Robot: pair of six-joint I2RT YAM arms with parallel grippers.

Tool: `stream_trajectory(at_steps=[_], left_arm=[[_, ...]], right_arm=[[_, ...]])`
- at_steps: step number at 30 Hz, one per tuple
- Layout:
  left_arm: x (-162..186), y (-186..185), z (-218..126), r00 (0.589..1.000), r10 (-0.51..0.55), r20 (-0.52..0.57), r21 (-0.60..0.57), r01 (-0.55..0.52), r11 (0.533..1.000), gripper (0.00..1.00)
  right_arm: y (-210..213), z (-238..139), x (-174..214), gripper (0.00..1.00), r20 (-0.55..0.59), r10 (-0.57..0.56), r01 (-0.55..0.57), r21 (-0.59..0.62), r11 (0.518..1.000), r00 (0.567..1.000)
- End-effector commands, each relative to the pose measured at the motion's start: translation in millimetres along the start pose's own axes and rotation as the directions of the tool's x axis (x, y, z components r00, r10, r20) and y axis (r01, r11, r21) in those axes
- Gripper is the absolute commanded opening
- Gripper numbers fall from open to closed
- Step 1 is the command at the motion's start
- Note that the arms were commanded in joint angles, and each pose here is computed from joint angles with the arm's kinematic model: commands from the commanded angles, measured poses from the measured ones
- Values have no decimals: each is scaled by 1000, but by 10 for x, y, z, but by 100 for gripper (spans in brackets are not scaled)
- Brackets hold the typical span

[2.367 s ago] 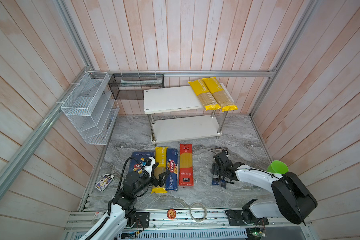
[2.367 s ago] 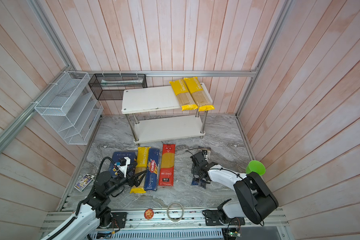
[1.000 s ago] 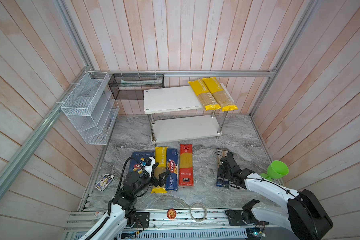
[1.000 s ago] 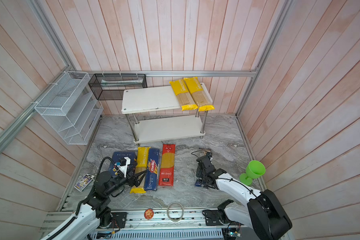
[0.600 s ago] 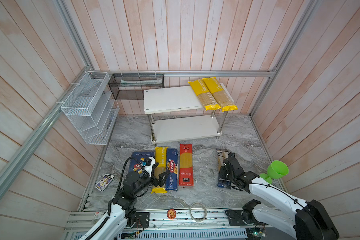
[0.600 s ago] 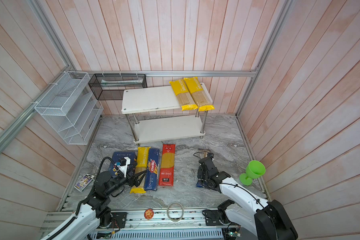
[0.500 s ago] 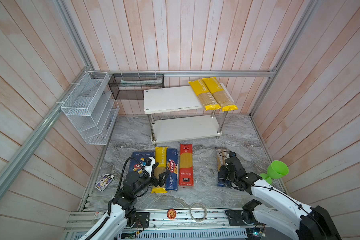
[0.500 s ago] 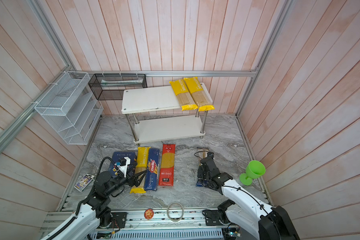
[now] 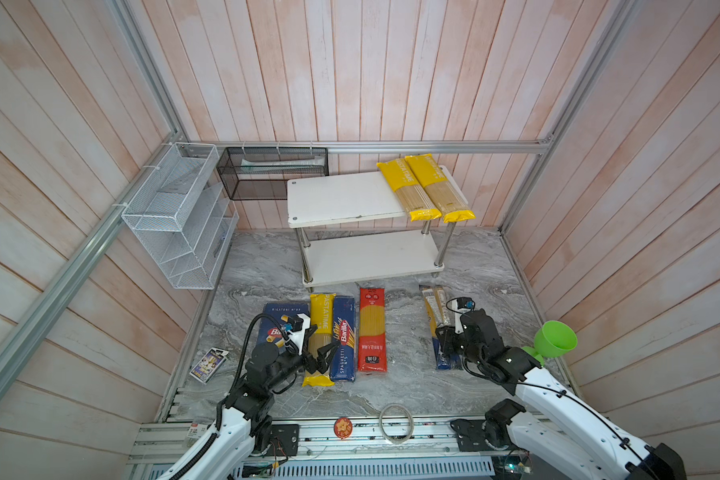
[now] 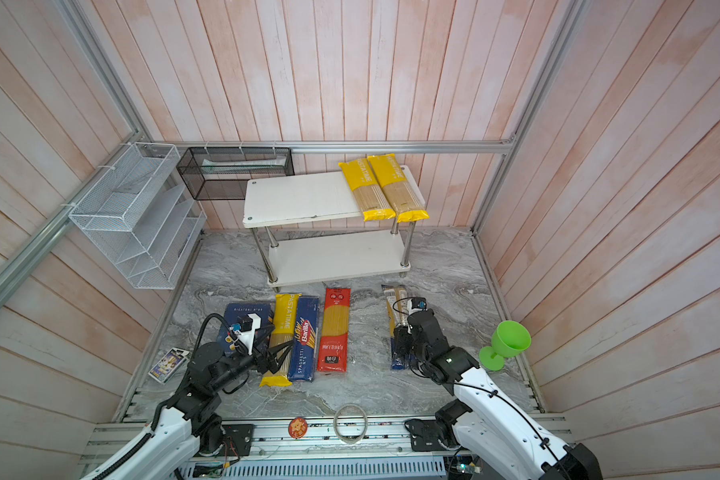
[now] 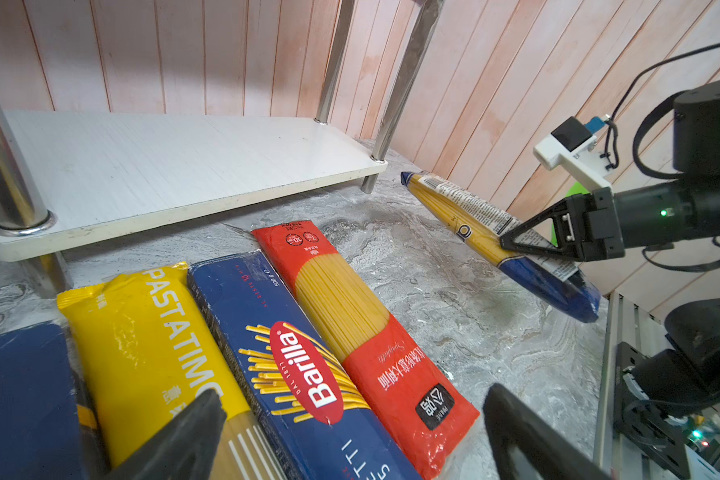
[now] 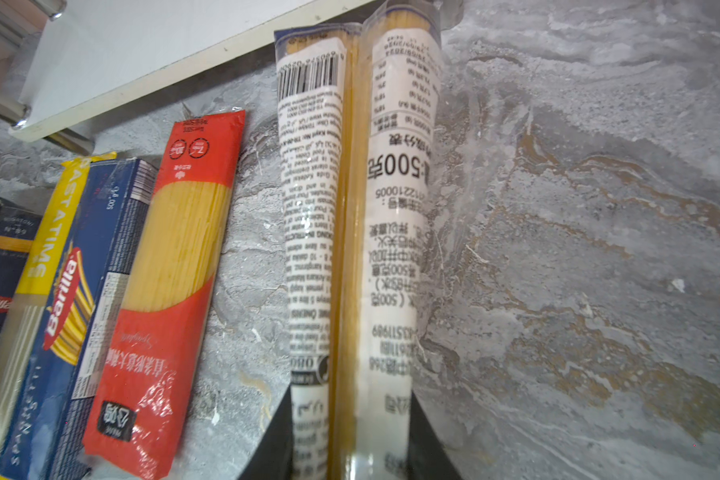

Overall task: Place and organize the pasta boxes and bags onto the shelf
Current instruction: 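Lift the spaghetti pack upright off the table with the right gripper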

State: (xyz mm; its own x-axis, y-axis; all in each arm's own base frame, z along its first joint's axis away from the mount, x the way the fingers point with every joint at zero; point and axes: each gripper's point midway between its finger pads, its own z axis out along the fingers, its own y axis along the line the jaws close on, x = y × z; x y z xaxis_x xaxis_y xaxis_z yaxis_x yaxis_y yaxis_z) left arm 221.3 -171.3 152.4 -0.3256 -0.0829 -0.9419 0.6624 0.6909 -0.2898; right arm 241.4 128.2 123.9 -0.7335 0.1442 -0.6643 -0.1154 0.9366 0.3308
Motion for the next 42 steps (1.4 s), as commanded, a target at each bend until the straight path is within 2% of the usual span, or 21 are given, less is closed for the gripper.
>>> stream_trajectory(at_steps=[1,12,19,42], left_arm=[[-80,-21,-1,1000,16,18,1,-16,1000,100],[-72,-15,1,1000,16,15,-2,-16,1000,100],[-77,-12,2,1000,16,16,-3,-16,1000,100],[-77,-18,7,1000,16,15,-1,-16,1000,100]], right_arm=[[425,-278,-529,16,142,-29,50,-141,989,989],[888,-658,-743,15,176,-90,136,-265,955,980],[1216,-843,-846,15,199,-126,192,-362,912,972],[1879,-1392,-1467,12,338,-161,312,-460,831,927]])
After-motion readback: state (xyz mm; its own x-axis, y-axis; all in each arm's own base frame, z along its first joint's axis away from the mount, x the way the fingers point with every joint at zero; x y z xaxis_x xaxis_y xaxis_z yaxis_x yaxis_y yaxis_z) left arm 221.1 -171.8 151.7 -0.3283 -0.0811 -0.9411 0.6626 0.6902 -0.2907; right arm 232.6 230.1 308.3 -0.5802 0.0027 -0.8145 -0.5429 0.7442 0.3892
